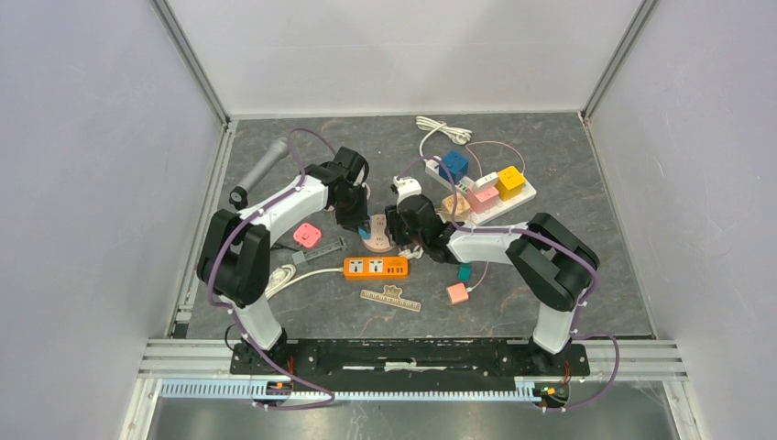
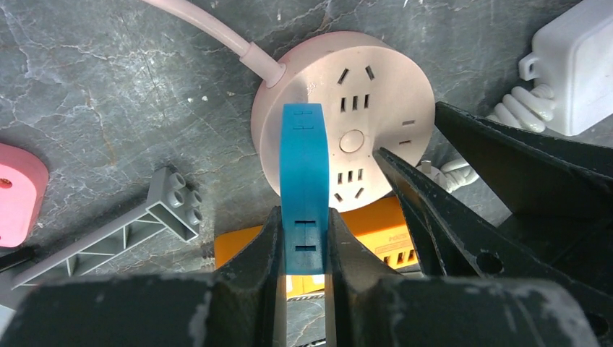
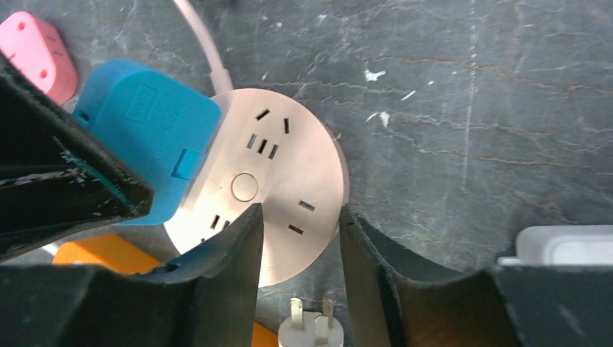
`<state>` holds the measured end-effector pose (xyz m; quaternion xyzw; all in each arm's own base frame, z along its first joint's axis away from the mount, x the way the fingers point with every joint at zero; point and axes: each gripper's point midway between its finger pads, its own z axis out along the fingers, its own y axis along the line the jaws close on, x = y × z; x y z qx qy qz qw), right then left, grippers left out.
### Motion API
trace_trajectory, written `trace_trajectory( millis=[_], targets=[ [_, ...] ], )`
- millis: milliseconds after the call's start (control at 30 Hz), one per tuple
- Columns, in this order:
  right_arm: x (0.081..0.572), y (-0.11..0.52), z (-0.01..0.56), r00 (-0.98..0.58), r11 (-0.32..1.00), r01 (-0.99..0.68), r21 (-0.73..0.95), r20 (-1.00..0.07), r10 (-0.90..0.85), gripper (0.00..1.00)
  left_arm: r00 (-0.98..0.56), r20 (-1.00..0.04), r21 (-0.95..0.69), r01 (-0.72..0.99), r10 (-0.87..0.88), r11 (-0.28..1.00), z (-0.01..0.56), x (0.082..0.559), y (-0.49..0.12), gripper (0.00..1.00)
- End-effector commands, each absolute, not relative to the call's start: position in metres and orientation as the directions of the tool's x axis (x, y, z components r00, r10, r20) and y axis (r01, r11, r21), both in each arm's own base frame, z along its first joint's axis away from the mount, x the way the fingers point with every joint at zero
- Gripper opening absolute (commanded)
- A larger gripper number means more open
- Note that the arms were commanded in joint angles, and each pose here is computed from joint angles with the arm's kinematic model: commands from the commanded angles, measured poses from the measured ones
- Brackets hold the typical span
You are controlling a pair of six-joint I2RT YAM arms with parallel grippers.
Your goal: Pull the plug off the socket
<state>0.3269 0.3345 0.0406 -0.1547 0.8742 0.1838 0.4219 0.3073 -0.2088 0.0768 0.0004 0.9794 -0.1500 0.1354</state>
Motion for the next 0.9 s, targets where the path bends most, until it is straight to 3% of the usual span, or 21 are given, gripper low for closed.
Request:
trace_trajectory(
  millis=[0,233,400,867],
  targets=[
    [0.264,0.305,-0.024,-0.779,0.869,-0.454,0.196,-0.561,-0.280,0.51,-0.955,-0.296,-0.329,0.089,-0.013,0.940,0.083,0.306,-0.224,0.02],
    [0.275,0.308,-0.024,-0.798,0.869,-0.438,0.231,-0.545,-0.257,0.59,-0.955,-0.295,-0.324,0.087,-0.013,0.942,0.082,0.305,-0.222,0.02],
    [0.262,0.307,-0.042,-0.809,0.841,-0.487,0.237,-0.486,-0.331,0.54,-0.950,-0.311,-0.366,0.101,-0.019,0.925,0.096,0.311,-0.233,0.02],
    [0.243,0.243,-0.094,-0.811,0.870,-0.491,-0.047,-0.341,-0.476,0.44,-0.952,-0.304,-0.508,0.137,-0.028,0.851,0.128,0.311,-0.253,0.02]
  ],
)
